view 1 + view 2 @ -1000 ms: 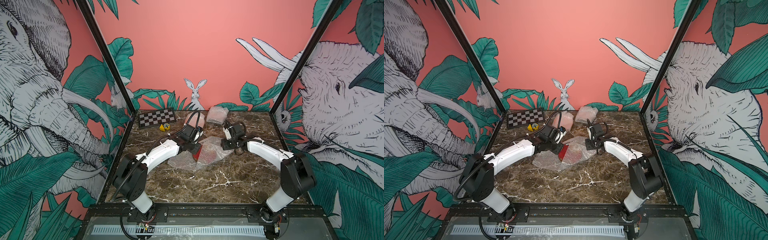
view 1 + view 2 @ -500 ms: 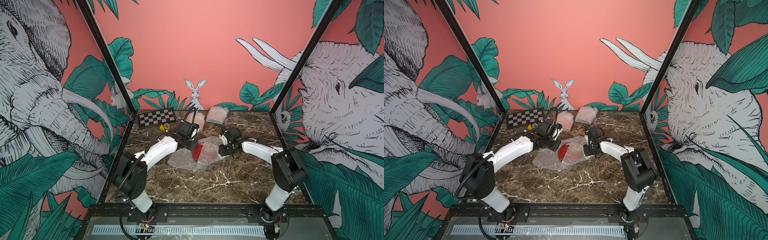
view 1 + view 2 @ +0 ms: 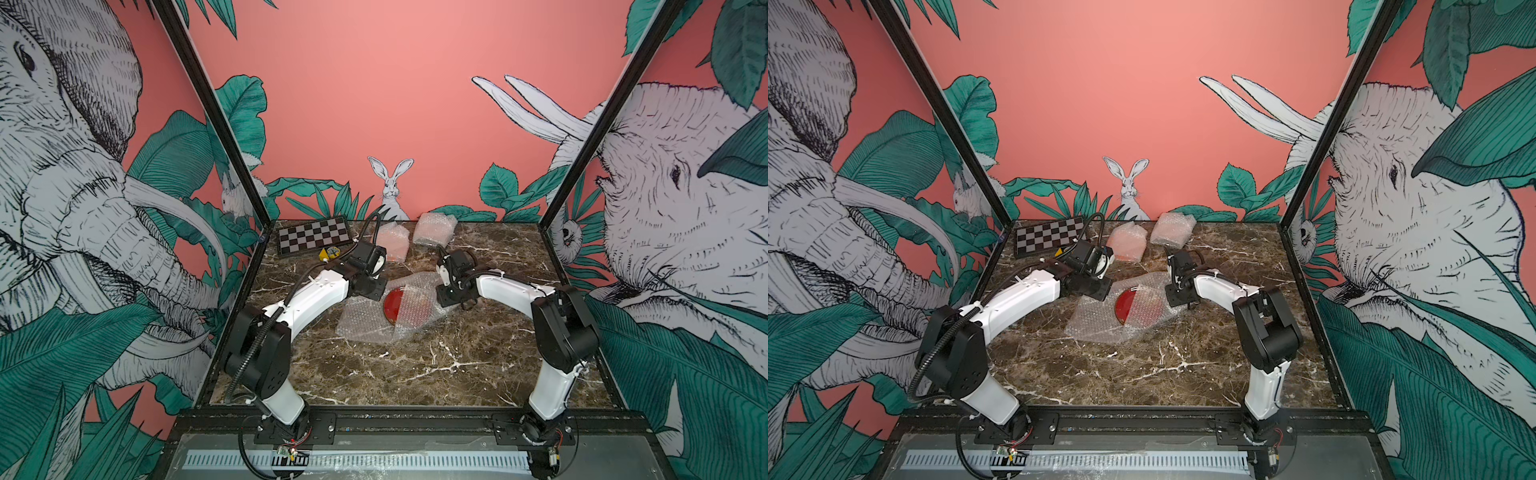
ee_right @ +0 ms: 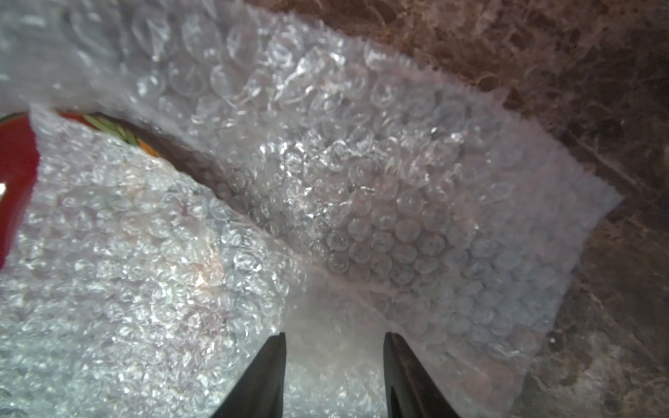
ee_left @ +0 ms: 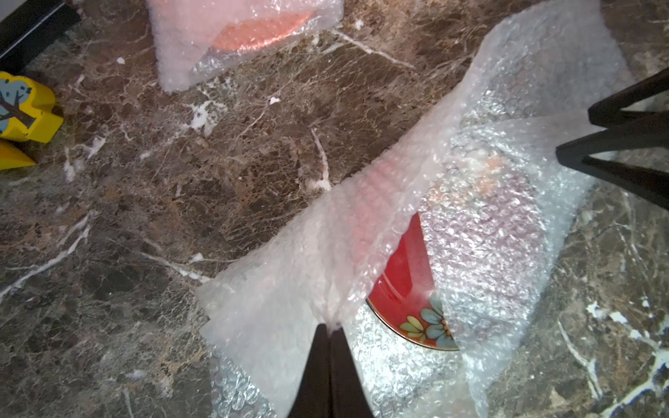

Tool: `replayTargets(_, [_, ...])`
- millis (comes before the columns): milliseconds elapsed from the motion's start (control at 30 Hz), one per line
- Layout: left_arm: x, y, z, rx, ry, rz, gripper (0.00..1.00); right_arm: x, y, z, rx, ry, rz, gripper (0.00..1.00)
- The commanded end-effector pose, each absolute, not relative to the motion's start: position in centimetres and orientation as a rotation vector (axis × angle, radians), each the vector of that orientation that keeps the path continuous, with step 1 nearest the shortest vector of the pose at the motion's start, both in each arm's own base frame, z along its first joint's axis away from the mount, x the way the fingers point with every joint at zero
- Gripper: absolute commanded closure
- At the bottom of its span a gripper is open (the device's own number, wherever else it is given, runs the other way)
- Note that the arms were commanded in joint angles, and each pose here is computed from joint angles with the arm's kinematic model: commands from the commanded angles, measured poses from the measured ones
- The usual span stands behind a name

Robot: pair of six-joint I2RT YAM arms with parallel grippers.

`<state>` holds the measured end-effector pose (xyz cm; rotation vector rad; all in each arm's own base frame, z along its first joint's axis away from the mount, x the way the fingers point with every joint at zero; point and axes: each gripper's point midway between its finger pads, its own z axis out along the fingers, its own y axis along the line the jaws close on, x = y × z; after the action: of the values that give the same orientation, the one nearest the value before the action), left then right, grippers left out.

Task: Unpack dinner plates from bubble wrap
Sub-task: Unwrap the bubble wrap at the center of the board.

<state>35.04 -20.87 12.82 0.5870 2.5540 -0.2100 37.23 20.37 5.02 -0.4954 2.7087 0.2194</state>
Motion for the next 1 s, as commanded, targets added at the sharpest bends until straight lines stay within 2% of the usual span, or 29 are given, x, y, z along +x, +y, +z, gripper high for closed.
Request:
replayTargets(0, [35.5,-19.7,14.8,0.530,2.534,-0.179,1.00,37.6,20.6,5.1,-0.540,2.711,0.201,0.54])
replayTargets(867, [44.4,-16.1,13.3,0.597,2.419,0.343,1.00,38.0,21.5,5.0,-0.532,2.705,0.256,0.54])
replayTargets(967, [44.8,-16.0,14.8,0.560,2.377,0.343,0.81,38.0,21.3,5.0,-0.525,2.707,0.241,0.54])
